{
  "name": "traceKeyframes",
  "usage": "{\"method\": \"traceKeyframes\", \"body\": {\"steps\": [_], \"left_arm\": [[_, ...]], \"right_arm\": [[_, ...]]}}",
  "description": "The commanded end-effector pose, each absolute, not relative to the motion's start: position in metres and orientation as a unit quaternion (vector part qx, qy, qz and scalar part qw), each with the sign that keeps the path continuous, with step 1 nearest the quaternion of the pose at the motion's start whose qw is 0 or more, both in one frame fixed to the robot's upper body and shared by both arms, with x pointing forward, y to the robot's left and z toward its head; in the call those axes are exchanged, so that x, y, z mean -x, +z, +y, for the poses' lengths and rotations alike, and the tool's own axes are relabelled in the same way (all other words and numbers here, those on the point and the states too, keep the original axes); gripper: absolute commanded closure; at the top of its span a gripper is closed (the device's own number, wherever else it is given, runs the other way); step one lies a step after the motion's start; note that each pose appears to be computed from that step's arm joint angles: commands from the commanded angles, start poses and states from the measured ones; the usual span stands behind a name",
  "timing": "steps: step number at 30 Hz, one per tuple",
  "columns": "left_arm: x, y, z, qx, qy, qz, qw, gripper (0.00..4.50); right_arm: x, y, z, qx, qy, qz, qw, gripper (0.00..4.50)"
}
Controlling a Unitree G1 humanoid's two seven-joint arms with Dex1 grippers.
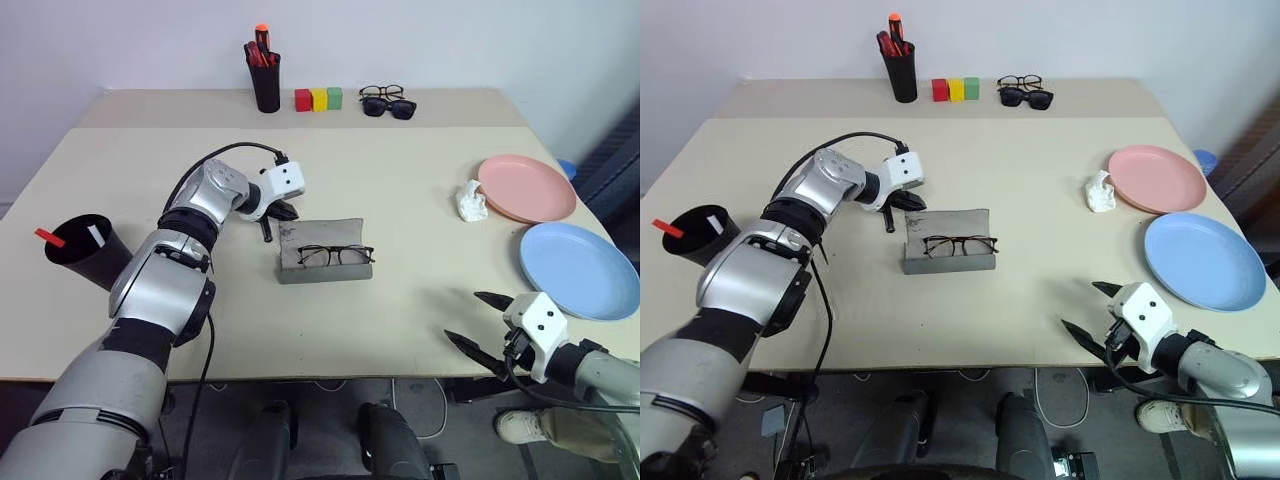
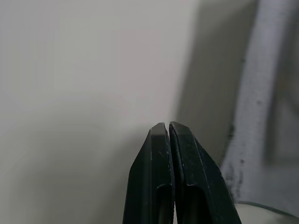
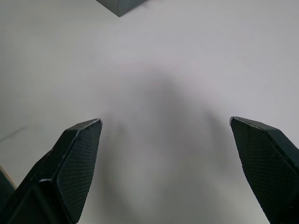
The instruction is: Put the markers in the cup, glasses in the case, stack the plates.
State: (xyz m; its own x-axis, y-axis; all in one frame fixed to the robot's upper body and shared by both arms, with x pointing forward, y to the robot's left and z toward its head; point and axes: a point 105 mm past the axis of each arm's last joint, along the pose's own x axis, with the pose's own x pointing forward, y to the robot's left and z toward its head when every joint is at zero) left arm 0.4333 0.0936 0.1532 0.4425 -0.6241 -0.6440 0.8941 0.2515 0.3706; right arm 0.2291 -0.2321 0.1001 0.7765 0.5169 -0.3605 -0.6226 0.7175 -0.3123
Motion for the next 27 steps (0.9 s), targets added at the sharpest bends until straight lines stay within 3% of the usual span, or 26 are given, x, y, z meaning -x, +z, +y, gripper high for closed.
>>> {"method": "traceKeyframes", "body": {"steps": [1, 12, 19, 22, 27], "left_arm": [[-0.424, 0.18, 0.078, -0.325, -0.552, 0.163, 0.75, 4.45], [-0.394, 0.189, 0.065, -0.274, -0.652, 0.167, 0.687, 4.45], [-0.365, 0.177, 0.058, -0.26, -0.701, 0.181, 0.639, 4.45], [-0.363, 0.176, 0.055, -0.253, -0.696, 0.175, 0.649, 4.45], [-0.386, 0.193, 0.056, -0.257, -0.644, 0.139, 0.707, 4.45]], "right_arm": [[-0.232, 0.108, -0.228, 0.215, 0.311, 0.1, 0.92, 0.0], [-0.237, 0.108, -0.227, 0.213, 0.312, 0.095, 0.921, 0.0], [-0.24, 0.109, -0.229, 0.213, 0.31, 0.093, 0.922, 0.0], [-0.241, 0.11, -0.229, 0.214, 0.309, 0.092, 0.922, 0.0], [-0.24, 0.115, -0.226, 0.212, 0.306, 0.087, 0.924, 0.0]]}}
